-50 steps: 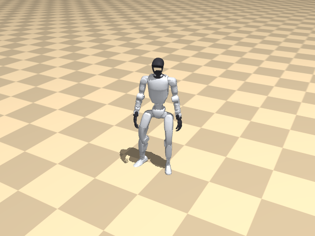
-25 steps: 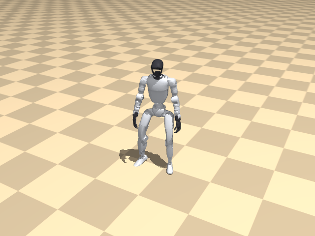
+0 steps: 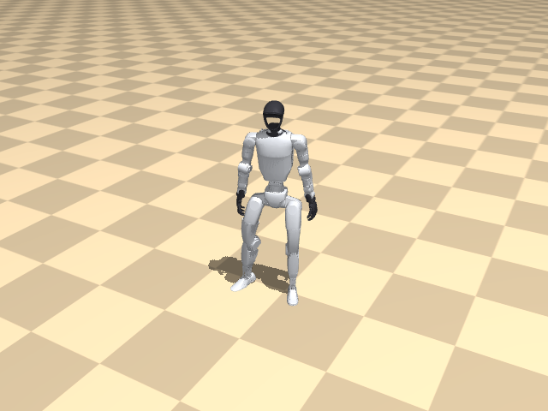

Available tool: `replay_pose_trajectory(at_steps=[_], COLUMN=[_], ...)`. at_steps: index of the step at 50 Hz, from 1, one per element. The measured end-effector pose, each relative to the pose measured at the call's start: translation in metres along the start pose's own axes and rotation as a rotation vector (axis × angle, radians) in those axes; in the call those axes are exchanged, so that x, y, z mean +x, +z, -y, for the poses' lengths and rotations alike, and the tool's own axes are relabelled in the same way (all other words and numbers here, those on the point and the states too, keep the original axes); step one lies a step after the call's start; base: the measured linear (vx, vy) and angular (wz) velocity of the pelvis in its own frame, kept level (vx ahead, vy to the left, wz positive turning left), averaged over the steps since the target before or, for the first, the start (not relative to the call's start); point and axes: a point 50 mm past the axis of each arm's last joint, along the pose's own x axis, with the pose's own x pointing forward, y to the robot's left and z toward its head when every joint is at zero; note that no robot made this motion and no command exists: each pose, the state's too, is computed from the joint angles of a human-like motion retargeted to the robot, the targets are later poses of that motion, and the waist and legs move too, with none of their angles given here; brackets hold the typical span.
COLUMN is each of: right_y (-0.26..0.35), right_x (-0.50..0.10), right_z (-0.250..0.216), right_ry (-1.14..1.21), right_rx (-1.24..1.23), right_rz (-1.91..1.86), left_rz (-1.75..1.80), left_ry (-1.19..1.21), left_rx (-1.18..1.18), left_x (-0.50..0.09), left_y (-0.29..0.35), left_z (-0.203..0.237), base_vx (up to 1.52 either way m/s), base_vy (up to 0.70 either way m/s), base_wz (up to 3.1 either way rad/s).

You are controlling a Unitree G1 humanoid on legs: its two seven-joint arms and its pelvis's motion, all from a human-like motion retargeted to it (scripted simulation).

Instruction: In place motions

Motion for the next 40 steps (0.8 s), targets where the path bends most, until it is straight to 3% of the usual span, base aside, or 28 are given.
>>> replay_pose_trajectory(at_steps=[8, 18, 25, 33, 40], right_y=[0.054, 0.186, 0.229, 0.225, 0.155], right_x=[-0.001, -0.036, -0.062, -0.059, -0.025], right_z=[0.012, 0.035, 0.064, 0.065, 0.043], right_ry=[-0.009, -0.037, -0.141, -0.175, -0.081], right_rx=[-0.063, -0.123, -0.294, -0.277, -0.199], right_rz=[0.141, 0.507, 0.589, 0.615, 0.451], left_rz=[0.111, 0.493, 0.65, 0.623, 0.399], left_ry=[0.011, 0.102, 0.171, 0.185, 0.103], left_rx=[-0.004, -0.01, 0.03, 0.039, 0.05], left_x=[0.003, -0.027, -0.057, -0.049, -0.015], left_y=[0.047, 0.18, 0.235, 0.22, 0.151], left_z=[-0.024, -0.081, -0.111, -0.108, -0.065], base_vx=[-0.02, -0.23, -0.11, 0.02, 0.18], base_vy=[0.0, -0.14, -0.12, 0.0, 0.16], base_wz=[-0.02, -0.28, -0.34, -0.01, 0.59])
